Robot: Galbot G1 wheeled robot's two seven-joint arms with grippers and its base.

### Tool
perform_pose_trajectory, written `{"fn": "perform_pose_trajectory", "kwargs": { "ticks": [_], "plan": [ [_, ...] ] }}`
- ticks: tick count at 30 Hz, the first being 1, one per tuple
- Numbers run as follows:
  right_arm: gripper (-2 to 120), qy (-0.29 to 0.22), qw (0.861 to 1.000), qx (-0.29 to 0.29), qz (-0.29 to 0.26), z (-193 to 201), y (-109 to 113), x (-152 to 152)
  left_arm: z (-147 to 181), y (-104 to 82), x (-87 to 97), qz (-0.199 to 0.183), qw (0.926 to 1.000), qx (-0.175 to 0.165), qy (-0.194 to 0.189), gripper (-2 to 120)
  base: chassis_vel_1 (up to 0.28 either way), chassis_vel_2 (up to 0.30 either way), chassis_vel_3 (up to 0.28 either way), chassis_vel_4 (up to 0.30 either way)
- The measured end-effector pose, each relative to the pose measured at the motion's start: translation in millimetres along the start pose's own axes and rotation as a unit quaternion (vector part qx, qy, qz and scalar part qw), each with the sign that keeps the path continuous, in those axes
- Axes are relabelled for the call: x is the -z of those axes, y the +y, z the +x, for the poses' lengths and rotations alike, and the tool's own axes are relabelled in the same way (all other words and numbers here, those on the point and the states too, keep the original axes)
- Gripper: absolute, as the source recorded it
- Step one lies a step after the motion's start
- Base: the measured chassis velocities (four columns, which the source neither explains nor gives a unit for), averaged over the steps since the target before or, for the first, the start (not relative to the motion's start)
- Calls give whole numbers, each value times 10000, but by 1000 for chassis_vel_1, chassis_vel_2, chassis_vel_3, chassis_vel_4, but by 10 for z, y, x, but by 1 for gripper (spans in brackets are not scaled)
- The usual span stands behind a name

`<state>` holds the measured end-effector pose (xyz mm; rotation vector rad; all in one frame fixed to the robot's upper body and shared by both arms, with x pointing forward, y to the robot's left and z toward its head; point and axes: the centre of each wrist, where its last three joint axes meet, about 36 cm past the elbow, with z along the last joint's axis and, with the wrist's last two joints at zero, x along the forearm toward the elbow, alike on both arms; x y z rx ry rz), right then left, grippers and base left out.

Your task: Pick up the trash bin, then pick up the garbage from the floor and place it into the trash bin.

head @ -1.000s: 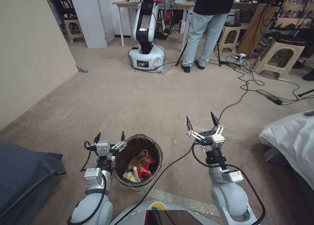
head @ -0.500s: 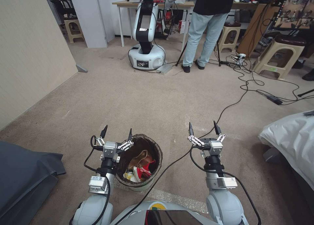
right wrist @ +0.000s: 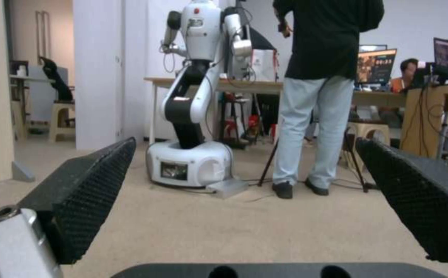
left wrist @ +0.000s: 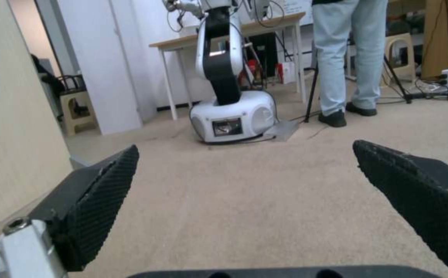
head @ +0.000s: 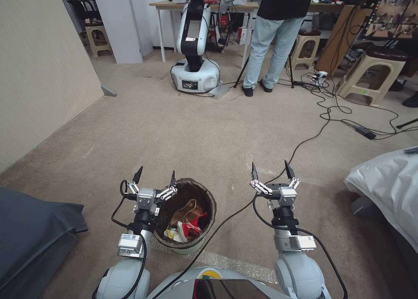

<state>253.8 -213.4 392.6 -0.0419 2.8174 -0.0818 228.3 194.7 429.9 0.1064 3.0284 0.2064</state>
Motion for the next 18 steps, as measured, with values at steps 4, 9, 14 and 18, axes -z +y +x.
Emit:
{"fn": "perform_pose_trajectory", "kwargs": {
  "ticks": [4,9,14,18],
  "plan": [
    [100,-4,10000,1,0,-1,-1,1,0,0,0,5,10000,3,7,100,0,0,0,0],
    [100,-7,10000,3,0,-2,-1,2,0,-1,0,9,10000,6,12,100,0,0,0,0],
    [100,-11,10000,5,0,-3,-2,3,0,0,0,13,10000,10,16,100,0,0,0,0],
    [100,-12,10000,8,1,-3,-2,3,0,-1,0,15,10000,11,19,100,0,0,0,0]
  ]
}}
